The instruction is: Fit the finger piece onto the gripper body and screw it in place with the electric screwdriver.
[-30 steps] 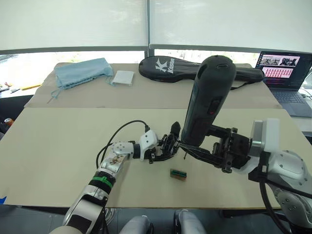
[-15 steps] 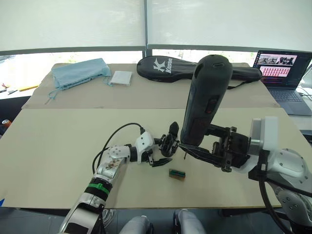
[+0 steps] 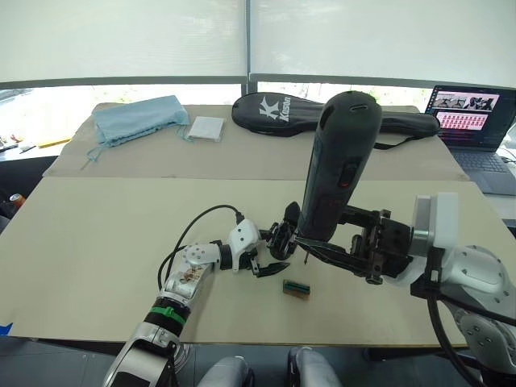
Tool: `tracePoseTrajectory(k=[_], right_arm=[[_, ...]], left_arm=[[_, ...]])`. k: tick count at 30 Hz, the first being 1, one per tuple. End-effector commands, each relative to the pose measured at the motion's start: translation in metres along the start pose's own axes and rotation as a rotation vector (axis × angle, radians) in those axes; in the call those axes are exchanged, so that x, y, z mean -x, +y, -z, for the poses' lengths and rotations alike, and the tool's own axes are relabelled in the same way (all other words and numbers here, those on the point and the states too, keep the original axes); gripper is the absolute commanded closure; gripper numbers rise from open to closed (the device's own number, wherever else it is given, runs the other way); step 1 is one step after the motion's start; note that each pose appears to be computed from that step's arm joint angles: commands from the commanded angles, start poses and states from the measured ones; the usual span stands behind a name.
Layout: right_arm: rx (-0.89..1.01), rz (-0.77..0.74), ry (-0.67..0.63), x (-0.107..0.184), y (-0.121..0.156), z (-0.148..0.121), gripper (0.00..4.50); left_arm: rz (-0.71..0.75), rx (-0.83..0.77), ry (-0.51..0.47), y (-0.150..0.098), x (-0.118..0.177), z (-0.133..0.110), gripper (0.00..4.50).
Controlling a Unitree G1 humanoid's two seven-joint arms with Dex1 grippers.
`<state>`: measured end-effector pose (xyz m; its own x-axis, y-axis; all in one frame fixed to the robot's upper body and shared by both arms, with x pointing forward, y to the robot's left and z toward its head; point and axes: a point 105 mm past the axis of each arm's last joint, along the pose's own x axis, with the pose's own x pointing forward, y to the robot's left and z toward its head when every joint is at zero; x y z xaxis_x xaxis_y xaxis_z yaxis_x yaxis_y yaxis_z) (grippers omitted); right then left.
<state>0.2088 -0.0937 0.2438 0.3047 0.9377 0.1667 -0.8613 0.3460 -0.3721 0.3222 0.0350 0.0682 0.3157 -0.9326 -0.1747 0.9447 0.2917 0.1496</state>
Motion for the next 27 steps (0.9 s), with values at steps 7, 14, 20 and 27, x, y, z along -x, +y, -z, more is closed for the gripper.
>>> tracePoseTrajectory(k=[7,14,20,27], right_arm=[[0.058,-0.008,-0.054,-0.002,0.0,-0.018,2.57],[0.055,-0.014,-0.092,-0.007,-0.001,-0.026,2.57],[0.036,-0.034,-0.169,-0.02,-0.008,-0.045,2.57],[0.045,-0.083,-0.21,-0.036,-0.012,-0.049,2.57]], left_arm=[[0.04,0.001,0.054,-0.007,-0.01,0.011,1.66],[0.039,0.006,0.061,-0.007,-0.01,0.014,2.24],[0.034,0.006,0.062,-0.004,-0.009,0.012,2.24],[0.027,0.018,0.077,-0.001,-0.007,0.014,2.24]])
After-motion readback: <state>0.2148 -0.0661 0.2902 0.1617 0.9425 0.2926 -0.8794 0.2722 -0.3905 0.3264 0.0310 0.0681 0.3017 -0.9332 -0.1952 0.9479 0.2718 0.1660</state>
